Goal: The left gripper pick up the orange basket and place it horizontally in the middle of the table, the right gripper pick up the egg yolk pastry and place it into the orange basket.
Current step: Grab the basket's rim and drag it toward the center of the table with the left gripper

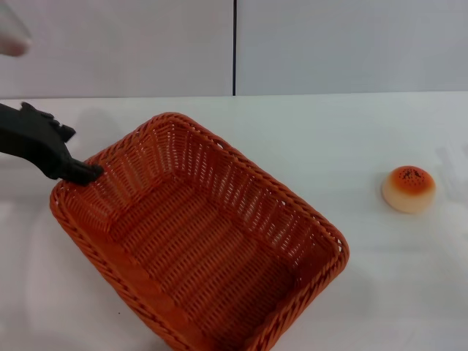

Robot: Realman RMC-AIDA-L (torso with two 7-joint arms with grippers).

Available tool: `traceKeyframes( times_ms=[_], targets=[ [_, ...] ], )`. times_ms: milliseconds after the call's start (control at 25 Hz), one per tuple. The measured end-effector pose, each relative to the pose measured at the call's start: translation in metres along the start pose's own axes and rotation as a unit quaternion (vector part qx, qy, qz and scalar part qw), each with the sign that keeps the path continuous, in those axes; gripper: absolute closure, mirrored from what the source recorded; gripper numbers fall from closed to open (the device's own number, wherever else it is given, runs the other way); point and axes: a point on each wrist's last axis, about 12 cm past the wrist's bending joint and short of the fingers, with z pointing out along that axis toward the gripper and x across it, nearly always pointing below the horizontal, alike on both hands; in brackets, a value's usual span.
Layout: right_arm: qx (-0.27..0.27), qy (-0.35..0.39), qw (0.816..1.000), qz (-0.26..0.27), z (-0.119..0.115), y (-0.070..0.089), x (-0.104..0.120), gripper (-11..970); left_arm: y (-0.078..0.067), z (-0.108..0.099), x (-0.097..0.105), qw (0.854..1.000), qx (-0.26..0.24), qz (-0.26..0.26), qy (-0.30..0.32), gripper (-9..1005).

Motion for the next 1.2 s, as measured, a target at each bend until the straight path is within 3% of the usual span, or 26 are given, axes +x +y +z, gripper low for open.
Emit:
traceKeyframes(
  times_ms=[680, 1200],
  targets=[
    [0.003, -0.001, 1.0, 0.0, 0.001, 0.0, 0.0, 372, -0.026, 0.035, -0.021, 0.998, 0.026, 0.016, 0.063, 239],
    [0.002, -0.003, 1.0, -0.002, 0.001, -0.001, -0.002, 373, -0.025, 0.04, -0.03, 0.999, 0.005, 0.015, 0.049, 255]
  ],
)
